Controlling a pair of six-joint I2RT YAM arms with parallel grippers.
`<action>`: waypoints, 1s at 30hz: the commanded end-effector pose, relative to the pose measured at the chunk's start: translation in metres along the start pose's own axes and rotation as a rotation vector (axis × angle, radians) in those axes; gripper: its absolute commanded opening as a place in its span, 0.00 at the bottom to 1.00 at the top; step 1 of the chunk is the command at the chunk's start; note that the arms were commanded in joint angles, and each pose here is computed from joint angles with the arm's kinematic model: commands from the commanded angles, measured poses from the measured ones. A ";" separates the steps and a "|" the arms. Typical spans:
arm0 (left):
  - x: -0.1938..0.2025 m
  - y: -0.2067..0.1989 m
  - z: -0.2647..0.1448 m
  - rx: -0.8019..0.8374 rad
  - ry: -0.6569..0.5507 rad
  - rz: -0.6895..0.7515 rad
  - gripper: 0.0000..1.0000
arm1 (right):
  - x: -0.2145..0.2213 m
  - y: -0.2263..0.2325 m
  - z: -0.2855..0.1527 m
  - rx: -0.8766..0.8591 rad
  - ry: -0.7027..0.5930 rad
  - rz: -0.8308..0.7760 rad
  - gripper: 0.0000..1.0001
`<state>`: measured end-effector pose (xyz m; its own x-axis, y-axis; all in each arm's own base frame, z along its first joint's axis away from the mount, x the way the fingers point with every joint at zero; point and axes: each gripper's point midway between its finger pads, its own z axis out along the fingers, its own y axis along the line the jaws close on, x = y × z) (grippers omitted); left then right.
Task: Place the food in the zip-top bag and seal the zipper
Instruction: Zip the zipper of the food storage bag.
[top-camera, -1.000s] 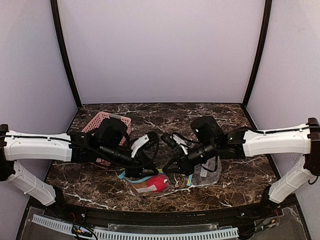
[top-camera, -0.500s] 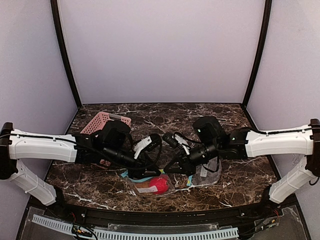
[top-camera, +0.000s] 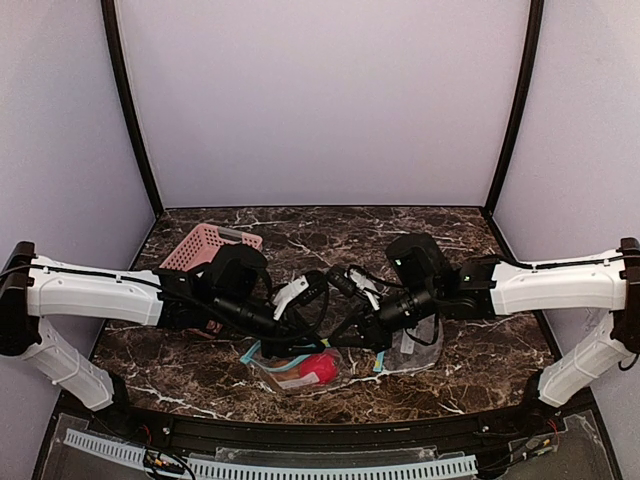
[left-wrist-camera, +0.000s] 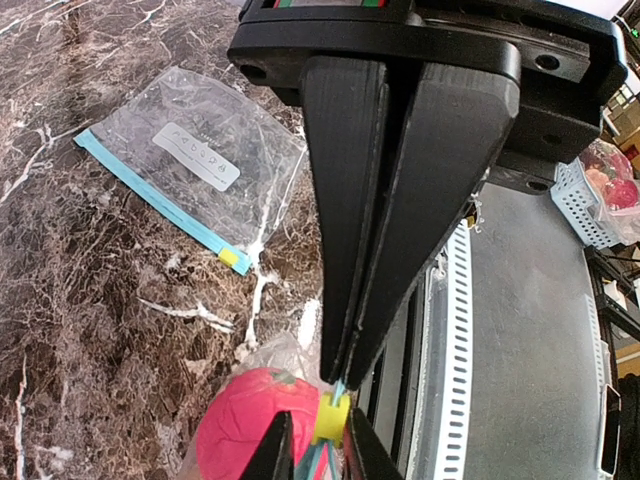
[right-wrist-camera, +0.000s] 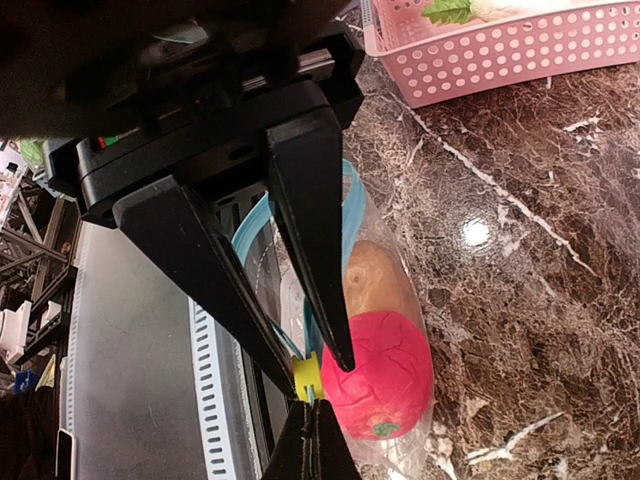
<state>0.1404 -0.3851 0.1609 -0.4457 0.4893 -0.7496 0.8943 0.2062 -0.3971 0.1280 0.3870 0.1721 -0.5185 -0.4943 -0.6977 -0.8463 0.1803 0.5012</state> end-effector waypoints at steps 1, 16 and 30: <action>-0.003 -0.005 0.002 0.024 -0.009 0.006 0.16 | -0.004 0.000 0.000 0.010 -0.019 -0.018 0.00; 0.000 -0.001 0.004 0.010 -0.008 -0.012 0.01 | -0.005 -0.016 -0.002 0.112 -0.027 -0.019 0.00; 0.015 0.005 0.004 -0.016 0.021 -0.047 0.01 | -0.007 -0.041 -0.019 0.295 -0.055 -0.016 0.00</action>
<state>0.1495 -0.3882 0.1587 -0.4645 0.4602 -0.7566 0.8856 0.2462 -0.3939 0.1493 0.3822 0.1669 -0.5066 -0.4714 -0.7219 -0.8616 0.3069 0.4042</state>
